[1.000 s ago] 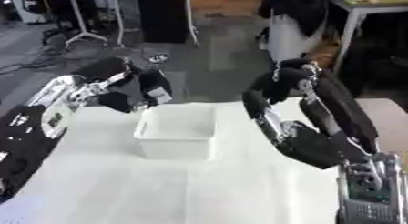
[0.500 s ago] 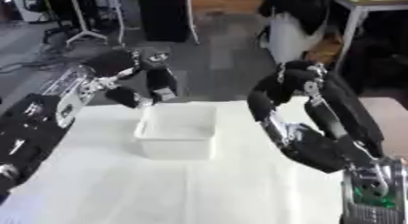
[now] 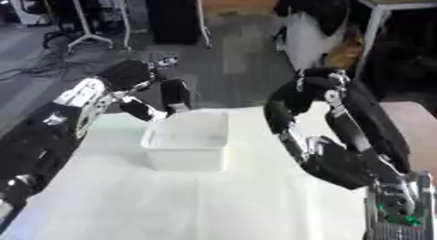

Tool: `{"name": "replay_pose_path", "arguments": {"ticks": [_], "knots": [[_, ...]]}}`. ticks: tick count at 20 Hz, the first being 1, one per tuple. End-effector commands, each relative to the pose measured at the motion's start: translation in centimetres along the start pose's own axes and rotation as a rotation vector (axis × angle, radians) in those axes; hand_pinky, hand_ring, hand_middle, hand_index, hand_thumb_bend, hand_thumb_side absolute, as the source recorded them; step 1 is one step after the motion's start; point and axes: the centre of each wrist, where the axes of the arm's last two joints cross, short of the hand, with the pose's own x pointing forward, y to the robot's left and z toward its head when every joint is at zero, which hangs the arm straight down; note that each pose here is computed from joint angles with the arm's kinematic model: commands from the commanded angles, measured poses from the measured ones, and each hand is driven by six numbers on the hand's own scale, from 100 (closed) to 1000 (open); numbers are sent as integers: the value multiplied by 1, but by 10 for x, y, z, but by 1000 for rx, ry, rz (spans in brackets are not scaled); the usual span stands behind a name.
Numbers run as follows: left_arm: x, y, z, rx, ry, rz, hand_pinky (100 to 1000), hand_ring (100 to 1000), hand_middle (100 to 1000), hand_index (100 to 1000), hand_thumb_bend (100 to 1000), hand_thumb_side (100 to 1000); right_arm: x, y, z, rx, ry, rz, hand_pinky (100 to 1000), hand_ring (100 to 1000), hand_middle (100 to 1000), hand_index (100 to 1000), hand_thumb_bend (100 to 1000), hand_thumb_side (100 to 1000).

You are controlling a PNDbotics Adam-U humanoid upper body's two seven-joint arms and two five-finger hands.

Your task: Pick up objects on the table and place them in the box.

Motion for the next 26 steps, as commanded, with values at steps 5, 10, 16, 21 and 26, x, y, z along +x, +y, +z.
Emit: {"name": "replay_pose_path", "arguments": {"ticks": [5,10,16,21,26], "knots": [[-9,12,-2,-25,-19,-47,430,627,702,730,251,806,4,-4,-2,-25,-13,4,416,419,431,604,310,1000],[-11,11,-2,-78,-35,-65,943,983,1000,882,317,947,4,-4,-2,-24,-13,5,416,419,431,604,310,1000],[-11,11,-2,-101,-44,-73,1000,1000,1000,934,335,1000,4,-4,-2,-24,-14,5,416,419,431,604,310,1000],[-11,11,-1,-93,-44,-68,1000,1000,1000,929,321,1000,4,-4,-2,-25,-11,6,416,419,431,604,310,1000],[-13,11,4,-24,-19,-24,879,927,975,848,228,927,3,-4,-1,-22,-8,9,416,419,431,604,309,1000]]}}
